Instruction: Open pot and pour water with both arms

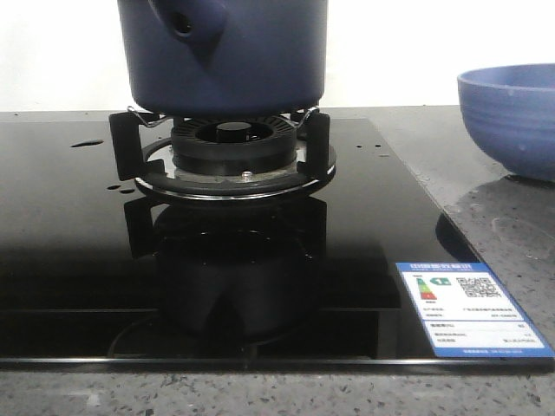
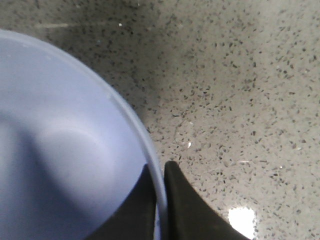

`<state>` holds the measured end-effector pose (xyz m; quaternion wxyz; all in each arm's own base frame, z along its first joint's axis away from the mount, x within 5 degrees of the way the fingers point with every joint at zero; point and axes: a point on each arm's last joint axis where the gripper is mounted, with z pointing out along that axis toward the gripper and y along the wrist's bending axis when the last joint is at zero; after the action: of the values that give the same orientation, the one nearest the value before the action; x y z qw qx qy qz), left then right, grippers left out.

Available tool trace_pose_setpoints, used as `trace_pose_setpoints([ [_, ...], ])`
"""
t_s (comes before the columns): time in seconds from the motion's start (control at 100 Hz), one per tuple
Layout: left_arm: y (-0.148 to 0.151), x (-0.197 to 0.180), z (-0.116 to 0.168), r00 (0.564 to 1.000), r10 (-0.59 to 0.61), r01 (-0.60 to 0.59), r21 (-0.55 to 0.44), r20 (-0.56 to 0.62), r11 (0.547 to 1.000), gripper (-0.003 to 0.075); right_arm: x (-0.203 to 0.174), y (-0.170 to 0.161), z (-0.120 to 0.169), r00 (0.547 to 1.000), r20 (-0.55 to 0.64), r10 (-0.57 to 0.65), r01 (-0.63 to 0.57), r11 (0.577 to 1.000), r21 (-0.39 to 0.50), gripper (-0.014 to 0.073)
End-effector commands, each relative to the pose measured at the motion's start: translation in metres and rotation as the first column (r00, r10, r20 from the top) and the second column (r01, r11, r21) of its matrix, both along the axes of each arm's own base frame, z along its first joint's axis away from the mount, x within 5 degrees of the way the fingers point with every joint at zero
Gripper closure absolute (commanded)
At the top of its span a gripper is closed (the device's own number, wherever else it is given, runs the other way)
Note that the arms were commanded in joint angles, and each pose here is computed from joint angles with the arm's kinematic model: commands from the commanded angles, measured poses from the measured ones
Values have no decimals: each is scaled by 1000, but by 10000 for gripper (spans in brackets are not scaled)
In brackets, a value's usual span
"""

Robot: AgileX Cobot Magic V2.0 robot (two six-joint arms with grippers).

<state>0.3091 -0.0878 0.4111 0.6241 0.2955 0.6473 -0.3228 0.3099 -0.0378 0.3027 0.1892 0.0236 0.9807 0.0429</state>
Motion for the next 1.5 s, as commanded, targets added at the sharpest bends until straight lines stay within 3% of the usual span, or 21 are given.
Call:
trace_pose_setpoints([
  [0.0,-1,-16,34,997,-20,28,-110,79,994,309,0,-3,14,997,70,-13,14,1000,-17,650],
  [0.25,-1,-16,34,997,-20,28,-110,79,994,309,4,-4,6,999,48,-11,11,1000,-18,648],
  [0.32,-1,-16,34,997,-20,28,-110,79,994,309,4,-4,6,999,47,-1,2,1000,-22,602],
  [0.39,-2,-16,34,997,-22,30,-110,79,993,309,3,-4,8,999,46,6,-5,1000,-24,475],
  [0.5,-7,-18,33,996,-44,52,-107,78,993,309,1,-3,15,999,39,11,-10,1000,-22,168],
  [0.57,-15,-20,31,994,-75,82,-92,76,992,309,-1,-3,26,998,53,15,-14,1000,-24,76],
  [0.94,-60,-18,3,975,-220,219,17,14,976,309,-37,5,99,958,285,22,-7,999,-53,78],
  [1.1,-63,-16,-7,972,-235,233,112,5,966,309,-46,6,108,948,317,24,-5,998,-59,78],
  [1.49,-66,-4,-23,969,-241,245,109,-44,963,309,-46,7,110,943,332,21,-5,999,-49,78],
])
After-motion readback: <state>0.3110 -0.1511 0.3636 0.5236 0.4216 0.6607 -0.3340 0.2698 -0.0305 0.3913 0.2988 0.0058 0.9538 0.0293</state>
